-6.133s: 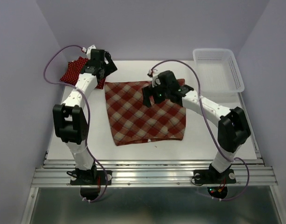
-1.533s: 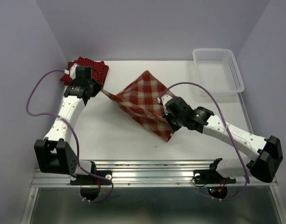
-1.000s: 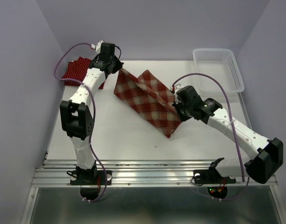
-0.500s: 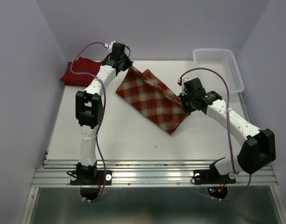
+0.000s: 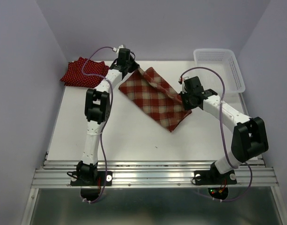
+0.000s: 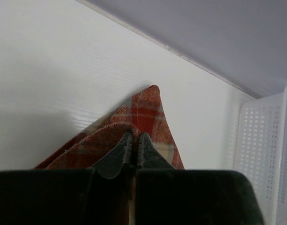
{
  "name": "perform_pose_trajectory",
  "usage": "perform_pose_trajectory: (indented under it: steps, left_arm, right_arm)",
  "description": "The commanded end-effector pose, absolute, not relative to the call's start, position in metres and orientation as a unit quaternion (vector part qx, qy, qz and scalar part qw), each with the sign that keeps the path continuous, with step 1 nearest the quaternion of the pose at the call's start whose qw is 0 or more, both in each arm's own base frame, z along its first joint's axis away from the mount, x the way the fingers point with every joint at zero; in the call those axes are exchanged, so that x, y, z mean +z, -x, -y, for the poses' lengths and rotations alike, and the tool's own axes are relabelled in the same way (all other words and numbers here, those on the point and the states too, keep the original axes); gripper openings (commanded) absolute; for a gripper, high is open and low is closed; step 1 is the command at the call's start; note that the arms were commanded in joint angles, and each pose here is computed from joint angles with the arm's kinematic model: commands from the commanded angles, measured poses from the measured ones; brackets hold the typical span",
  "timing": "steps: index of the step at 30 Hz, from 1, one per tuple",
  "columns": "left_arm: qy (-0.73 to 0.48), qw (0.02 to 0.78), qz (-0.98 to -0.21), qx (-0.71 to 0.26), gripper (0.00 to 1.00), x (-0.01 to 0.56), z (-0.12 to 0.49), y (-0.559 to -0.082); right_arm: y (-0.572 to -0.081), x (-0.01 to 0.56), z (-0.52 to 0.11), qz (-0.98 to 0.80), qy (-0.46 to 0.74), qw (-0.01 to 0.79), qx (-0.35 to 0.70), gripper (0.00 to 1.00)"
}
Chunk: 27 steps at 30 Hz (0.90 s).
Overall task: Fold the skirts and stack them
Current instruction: Fold the skirt
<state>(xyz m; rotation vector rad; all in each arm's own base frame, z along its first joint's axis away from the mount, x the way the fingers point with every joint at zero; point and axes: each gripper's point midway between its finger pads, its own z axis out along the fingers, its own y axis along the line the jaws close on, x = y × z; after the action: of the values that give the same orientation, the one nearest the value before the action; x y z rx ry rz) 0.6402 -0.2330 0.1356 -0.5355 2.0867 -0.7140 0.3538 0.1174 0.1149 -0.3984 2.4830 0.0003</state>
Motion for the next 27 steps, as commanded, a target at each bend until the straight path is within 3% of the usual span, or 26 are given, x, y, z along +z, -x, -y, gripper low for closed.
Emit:
perform_pose_trajectory:
  steps: [1, 6, 8, 10, 11, 12, 13, 14, 15, 16, 17, 18, 22, 23, 27]
  left_arm:
    - [0.189, 0.474, -0.797, -0.323, 0.01, 0.172, 0.245, -0.660]
    - [0.190, 0.478, -0.792, -0.327, 0.04, 0.159, 0.248, -0.669]
    - [0.191, 0.480, -0.788, -0.335, 0.11, 0.158, 0.250, -0.672]
    - [0.187, 0.483, -0.781, -0.348, 0.15, 0.159, 0.254, -0.674]
    - [0.184, 0.486, -0.776, -0.358, 0.20, 0.165, 0.257, -0.676]
    - [0.181, 0.487, -0.773, -0.364, 0.24, 0.169, 0.259, -0.676]
    - [0.177, 0.487, -0.771, -0.371, 0.52, 0.172, 0.262, -0.676]
    - [0.173, 0.490, -0.767, -0.376, 0.70, 0.177, 0.264, -0.676]
    - [0.162, 0.496, -0.762, -0.384, 0.88, 0.188, 0.266, -0.675]
    - [0.156, 0.499, -0.760, -0.385, 0.98, 0.192, 0.268, -0.673]
    - [0.151, 0.503, -0.759, -0.385, 0.99, 0.198, 0.268, -0.672]
    - [0.138, 0.511, -0.757, -0.385, 0.99, 0.210, 0.269, -0.669]
    - [0.114, 0.525, -0.755, -0.377, 0.99, 0.235, 0.265, -0.656]
    - [0.111, 0.526, -0.756, -0.373, 0.99, 0.237, 0.264, -0.653]
    - [0.095, 0.527, -0.772, -0.343, 0.99, 0.241, 0.254, -0.636]
  right_arm:
    - [-0.382, 0.114, -0.107, -0.930, 0.133, 0.341, -0.020, 0.01]
    - [-0.390, 0.093, -0.096, -0.938, 0.112, 0.327, -0.030, 0.01]
    - [-0.395, 0.089, -0.095, -0.937, 0.109, 0.329, -0.036, 0.03]
    - [-0.404, 0.088, -0.089, -0.935, 0.097, 0.338, -0.049, 0.10]
    - [-0.407, 0.087, -0.088, -0.934, 0.095, 0.339, -0.054, 0.27]
    - [-0.412, 0.089, -0.087, -0.933, 0.092, 0.344, -0.060, 0.33]
    - [-0.419, 0.097, -0.086, -0.930, 0.080, 0.354, -0.065, 0.36]
    - [-0.418, 0.095, -0.085, -0.931, 0.071, 0.352, -0.067, 0.38]
    - [-0.423, 0.102, -0.086, -0.928, 0.065, 0.362, -0.066, 0.46]
    - [-0.423, 0.106, -0.086, -0.927, 0.061, 0.365, -0.065, 0.48]
    - [-0.424, 0.111, -0.087, -0.925, 0.058, 0.371, -0.062, 0.50]
    - [-0.424, 0.115, -0.088, -0.924, 0.051, 0.375, -0.056, 0.59]
    - [-0.413, 0.135, -0.102, -0.922, 0.054, 0.382, -0.006, 0.78]
    - [-0.410, 0.137, -0.108, -0.922, 0.059, 0.382, 0.011, 1.00]
    - [-0.395, 0.143, -0.144, -0.916, 0.087, 0.373, 0.117, 1.00]
